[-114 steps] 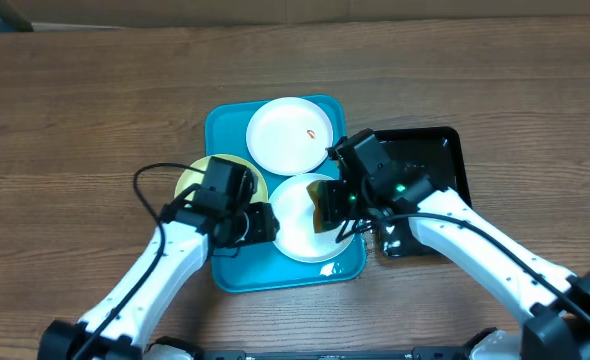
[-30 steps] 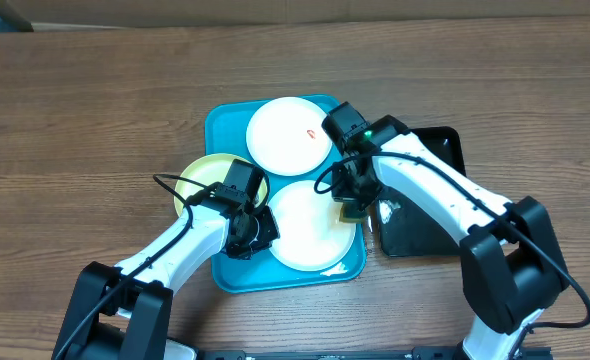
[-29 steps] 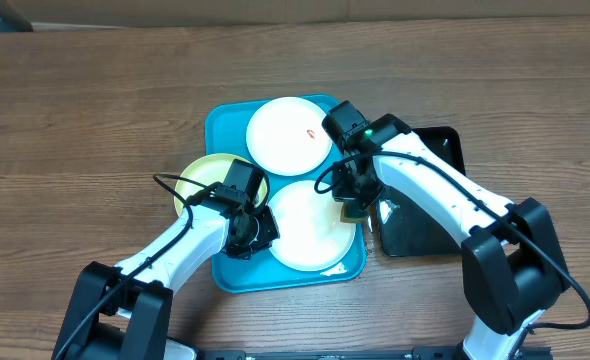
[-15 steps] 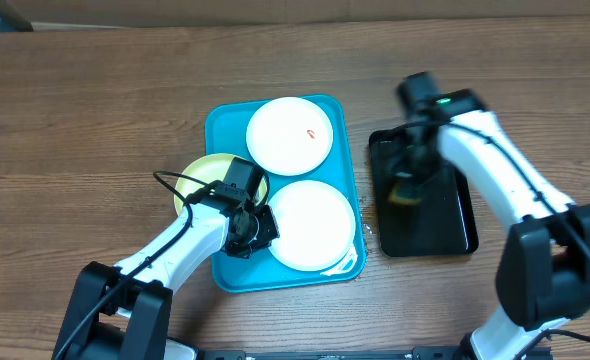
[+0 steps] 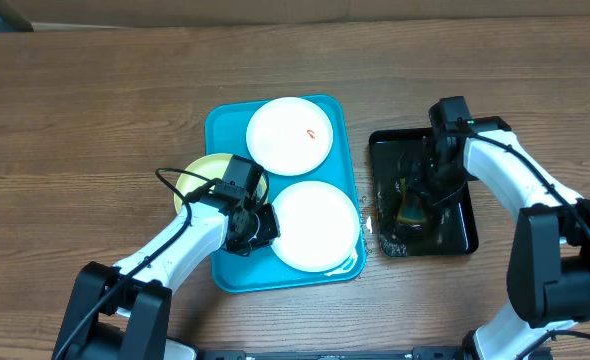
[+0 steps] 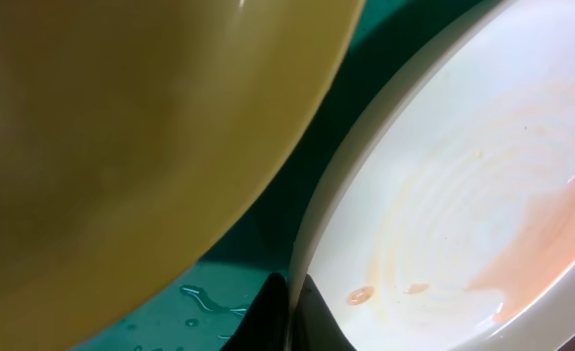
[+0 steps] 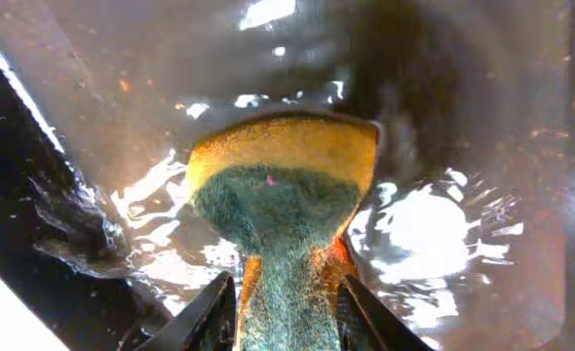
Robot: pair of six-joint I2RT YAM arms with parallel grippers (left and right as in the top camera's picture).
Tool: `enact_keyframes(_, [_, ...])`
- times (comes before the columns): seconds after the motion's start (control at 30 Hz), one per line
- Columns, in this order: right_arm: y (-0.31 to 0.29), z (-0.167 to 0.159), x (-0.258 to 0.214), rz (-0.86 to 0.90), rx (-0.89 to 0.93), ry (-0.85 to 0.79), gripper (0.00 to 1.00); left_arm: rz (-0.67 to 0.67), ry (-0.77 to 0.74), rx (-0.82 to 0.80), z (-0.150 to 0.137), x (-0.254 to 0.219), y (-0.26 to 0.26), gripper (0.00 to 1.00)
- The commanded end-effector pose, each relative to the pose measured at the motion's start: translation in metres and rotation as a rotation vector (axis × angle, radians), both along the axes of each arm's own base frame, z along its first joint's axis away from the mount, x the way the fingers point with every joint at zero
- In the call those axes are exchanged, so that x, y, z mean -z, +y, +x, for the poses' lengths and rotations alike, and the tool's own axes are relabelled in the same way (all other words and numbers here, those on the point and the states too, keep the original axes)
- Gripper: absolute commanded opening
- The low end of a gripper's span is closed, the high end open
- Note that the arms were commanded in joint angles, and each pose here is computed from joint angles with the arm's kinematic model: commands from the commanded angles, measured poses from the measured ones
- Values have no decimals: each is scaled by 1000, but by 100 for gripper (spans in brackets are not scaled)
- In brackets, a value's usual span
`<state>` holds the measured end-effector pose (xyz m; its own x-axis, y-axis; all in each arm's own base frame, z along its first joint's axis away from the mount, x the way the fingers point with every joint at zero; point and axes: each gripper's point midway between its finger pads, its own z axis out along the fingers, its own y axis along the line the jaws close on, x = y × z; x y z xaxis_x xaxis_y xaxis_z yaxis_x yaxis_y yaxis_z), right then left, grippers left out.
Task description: Clean dirty plates on tray and stack at the side
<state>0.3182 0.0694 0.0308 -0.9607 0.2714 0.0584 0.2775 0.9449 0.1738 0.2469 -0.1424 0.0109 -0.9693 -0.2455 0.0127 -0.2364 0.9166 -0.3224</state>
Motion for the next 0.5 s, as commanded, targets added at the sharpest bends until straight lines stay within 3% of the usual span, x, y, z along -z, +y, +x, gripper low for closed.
enact_keyframes(0.0, [-4,18,-48,32,46,-147,37,-55,-24,57,7,-8,-11,4])
enact_keyframes(0.13, [-17,20,-102,62,90,-300,42,-109,-31,90,11,-21,-22,4])
enact_keyframes(0.27, [-48,4,-144,58,185,-393,58,-105,-28,111,19,-44,-25,4])
enact_keyframes(0.47, [-98,-29,-155,25,363,-353,63,-16,-149,130,56,-100,-24,4])
